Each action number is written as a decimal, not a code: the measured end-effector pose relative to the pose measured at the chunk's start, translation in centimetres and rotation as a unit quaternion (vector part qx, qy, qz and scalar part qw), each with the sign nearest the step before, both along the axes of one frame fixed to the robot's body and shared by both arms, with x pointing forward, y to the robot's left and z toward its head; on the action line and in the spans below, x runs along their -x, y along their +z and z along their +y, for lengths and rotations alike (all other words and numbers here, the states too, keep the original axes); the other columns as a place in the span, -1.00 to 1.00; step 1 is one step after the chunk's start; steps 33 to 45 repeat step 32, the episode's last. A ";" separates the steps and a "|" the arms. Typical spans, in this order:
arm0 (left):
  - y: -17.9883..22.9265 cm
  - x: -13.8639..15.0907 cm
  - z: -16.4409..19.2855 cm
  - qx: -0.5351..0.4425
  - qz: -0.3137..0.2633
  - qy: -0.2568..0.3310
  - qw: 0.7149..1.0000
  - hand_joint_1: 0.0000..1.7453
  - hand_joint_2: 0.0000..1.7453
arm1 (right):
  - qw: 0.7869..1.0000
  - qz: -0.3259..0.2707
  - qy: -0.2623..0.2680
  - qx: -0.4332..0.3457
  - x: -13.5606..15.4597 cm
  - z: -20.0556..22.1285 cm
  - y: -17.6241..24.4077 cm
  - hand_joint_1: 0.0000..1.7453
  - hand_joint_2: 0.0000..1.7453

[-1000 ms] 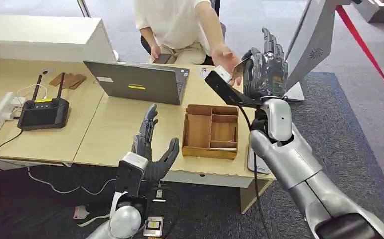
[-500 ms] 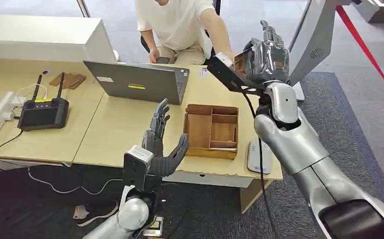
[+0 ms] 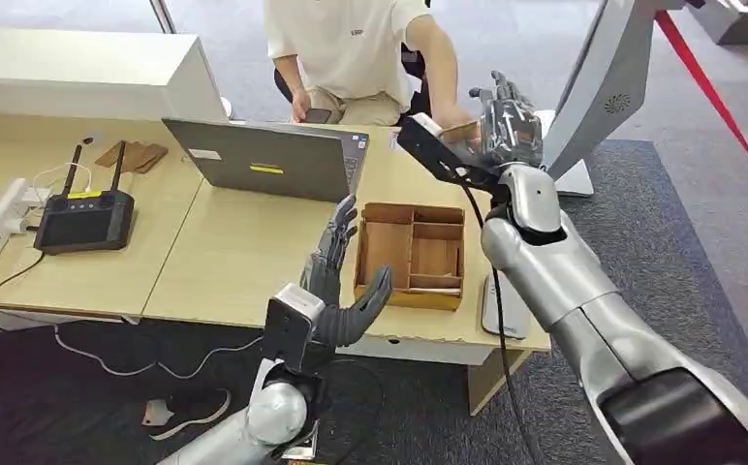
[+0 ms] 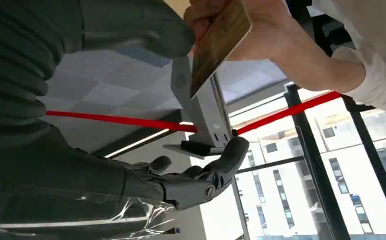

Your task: Pass the card to the sensor for recognition and then transmit it.

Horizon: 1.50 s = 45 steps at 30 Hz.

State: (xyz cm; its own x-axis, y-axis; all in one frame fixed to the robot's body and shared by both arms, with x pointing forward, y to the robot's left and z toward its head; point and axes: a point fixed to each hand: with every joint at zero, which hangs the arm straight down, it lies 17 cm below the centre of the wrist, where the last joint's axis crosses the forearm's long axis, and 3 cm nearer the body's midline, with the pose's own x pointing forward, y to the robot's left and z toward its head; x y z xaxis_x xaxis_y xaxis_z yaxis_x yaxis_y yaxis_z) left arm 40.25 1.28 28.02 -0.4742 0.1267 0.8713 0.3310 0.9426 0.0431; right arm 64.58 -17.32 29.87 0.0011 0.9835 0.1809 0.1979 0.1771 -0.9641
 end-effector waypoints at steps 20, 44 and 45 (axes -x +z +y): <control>-1.2 -0.1 -0.4 -0.031 -0.002 0.006 0.999 -1.00 1.00 | 0.993 -0.030 0.024 -0.113 -0.1 -0.1 0.9 -1.00 1.00; -3.4 0.8 1.8 -0.080 0.007 0.059 0.995 -1.00 1.00 | 0.874 -0.134 0.129 -0.449 5.8 2.1 4.9 -1.00 1.00; -3.4 0.8 1.8 -0.080 0.007 0.059 0.995 -1.00 1.00 | 0.874 -0.134 0.129 -0.449 5.8 2.1 4.9 -1.00 1.00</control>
